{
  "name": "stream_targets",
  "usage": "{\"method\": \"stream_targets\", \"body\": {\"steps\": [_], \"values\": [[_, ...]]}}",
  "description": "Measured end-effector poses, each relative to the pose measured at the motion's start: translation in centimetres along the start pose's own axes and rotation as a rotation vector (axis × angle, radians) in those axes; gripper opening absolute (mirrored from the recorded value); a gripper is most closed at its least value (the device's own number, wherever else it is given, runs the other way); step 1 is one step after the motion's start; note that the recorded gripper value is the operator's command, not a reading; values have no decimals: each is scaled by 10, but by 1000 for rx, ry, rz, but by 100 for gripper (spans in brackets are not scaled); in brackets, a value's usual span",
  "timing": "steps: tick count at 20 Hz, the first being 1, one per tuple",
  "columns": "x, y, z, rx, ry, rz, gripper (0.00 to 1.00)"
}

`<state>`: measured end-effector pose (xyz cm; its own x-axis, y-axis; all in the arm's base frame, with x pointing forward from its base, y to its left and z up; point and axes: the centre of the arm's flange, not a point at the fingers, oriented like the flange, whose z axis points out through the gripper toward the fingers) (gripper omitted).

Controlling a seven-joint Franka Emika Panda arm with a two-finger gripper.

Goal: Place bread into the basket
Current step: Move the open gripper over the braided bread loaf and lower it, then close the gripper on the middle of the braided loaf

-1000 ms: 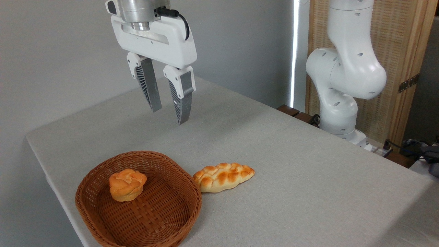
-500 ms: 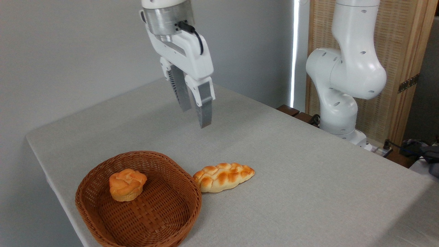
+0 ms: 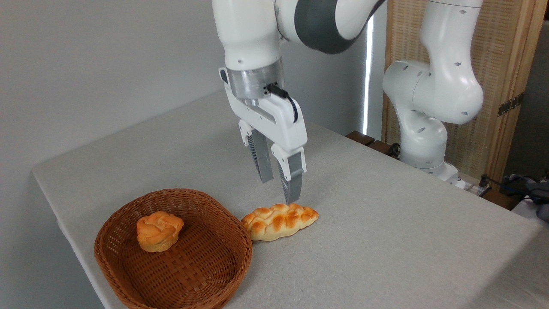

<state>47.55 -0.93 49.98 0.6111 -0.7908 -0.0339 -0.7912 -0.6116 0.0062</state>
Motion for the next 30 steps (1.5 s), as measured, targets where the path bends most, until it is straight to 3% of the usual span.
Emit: {"method": "stream_targets", "body": {"steps": [4,18,21,26,30], "values": [[-3,8,28,-27,-23,7,100],[-3,30,73,-98,-87,48,100],[-4,31,82,-104,-84,145,100],[-4,32,91,-112,-69,404,100],[-5,24,88,-53,-93,475,100]]}}
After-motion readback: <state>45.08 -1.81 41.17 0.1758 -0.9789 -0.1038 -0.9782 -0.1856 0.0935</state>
